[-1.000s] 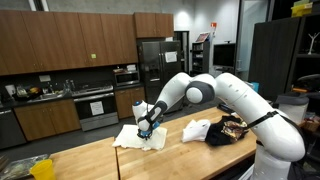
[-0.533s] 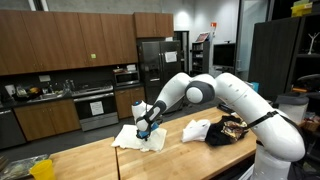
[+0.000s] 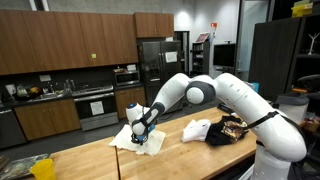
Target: Pick up to unfold the tote bag
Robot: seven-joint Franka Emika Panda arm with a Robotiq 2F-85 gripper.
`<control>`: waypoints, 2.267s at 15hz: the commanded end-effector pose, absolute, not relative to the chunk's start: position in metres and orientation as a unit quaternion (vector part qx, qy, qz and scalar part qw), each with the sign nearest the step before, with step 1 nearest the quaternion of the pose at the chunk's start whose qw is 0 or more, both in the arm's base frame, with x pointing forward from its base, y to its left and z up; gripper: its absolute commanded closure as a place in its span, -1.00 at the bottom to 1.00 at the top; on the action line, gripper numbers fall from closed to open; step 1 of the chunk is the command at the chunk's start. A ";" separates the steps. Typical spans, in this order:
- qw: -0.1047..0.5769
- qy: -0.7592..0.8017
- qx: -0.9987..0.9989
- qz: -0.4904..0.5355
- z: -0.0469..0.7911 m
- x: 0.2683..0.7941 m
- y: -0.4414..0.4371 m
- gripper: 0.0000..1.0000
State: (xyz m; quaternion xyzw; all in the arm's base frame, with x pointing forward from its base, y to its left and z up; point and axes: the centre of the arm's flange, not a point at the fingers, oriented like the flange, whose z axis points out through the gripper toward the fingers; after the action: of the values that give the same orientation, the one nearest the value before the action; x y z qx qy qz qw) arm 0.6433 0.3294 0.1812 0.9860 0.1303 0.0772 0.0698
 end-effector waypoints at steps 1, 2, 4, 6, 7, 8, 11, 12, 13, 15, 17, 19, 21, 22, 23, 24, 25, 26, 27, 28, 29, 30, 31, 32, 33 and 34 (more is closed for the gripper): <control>0.070 0.130 0.986 0.077 0.181 0.643 0.329 0.26; 0.072 0.123 0.986 0.086 0.184 0.644 0.330 0.16; 0.032 0.108 0.989 0.097 0.194 0.655 0.334 -0.12; 0.007 0.112 0.989 0.101 0.205 0.661 0.346 -0.40; -0.002 0.115 0.988 0.106 0.213 0.666 0.355 -0.51; -0.001 0.121 0.987 0.109 0.222 0.671 0.363 -0.68; 0.009 0.152 0.982 0.112 0.242 0.682 0.385 -0.99; 0.004 0.161 0.981 0.105 0.243 0.687 0.393 -1.00; -0.008 0.175 0.981 0.083 0.240 0.694 0.403 -1.00; -0.019 0.209 0.977 0.043 0.230 0.698 0.420 -1.00; -0.020 0.239 0.971 0.008 0.216 0.702 0.430 -1.00; -0.013 0.264 0.964 -0.016 0.201 0.704 0.434 -1.00; 0.017 0.282 0.959 -0.023 0.191 0.703 0.437 -1.00; 0.035 0.288 0.957 -0.026 0.187 0.705 0.437 -1.00; 0.049 0.296 0.954 -0.028 0.183 0.704 0.436 -1.00; 0.062 0.302 0.951 -0.026 0.182 0.704 0.437 -0.50; 0.077 0.307 0.948 -0.022 0.181 0.703 0.437 -0.48; 0.084 0.313 0.946 -0.017 0.181 0.703 0.438 -0.39; 0.091 0.318 0.944 -0.013 0.182 0.703 0.439 -0.23; 0.098 0.322 0.942 -0.009 0.183 0.703 0.441 -0.09; 0.102 0.324 0.940 -0.006 0.184 0.704 0.442 0.11; 0.105 0.327 0.939 -0.003 0.183 0.703 0.443 0.24; 0.106 0.328 0.939 -0.001 0.184 0.704 0.444 0.43; 0.107 0.327 0.939 0.002 0.185 0.705 0.444 0.57; 0.105 0.326 0.940 0.003 0.185 0.704 0.444 0.71; 0.099 0.323 0.941 0.005 0.186 0.706 0.443 0.88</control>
State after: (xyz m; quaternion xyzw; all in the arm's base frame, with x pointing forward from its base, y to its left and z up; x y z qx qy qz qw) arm 0.6742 0.4280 0.1843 0.9426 0.3197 -0.0002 0.0965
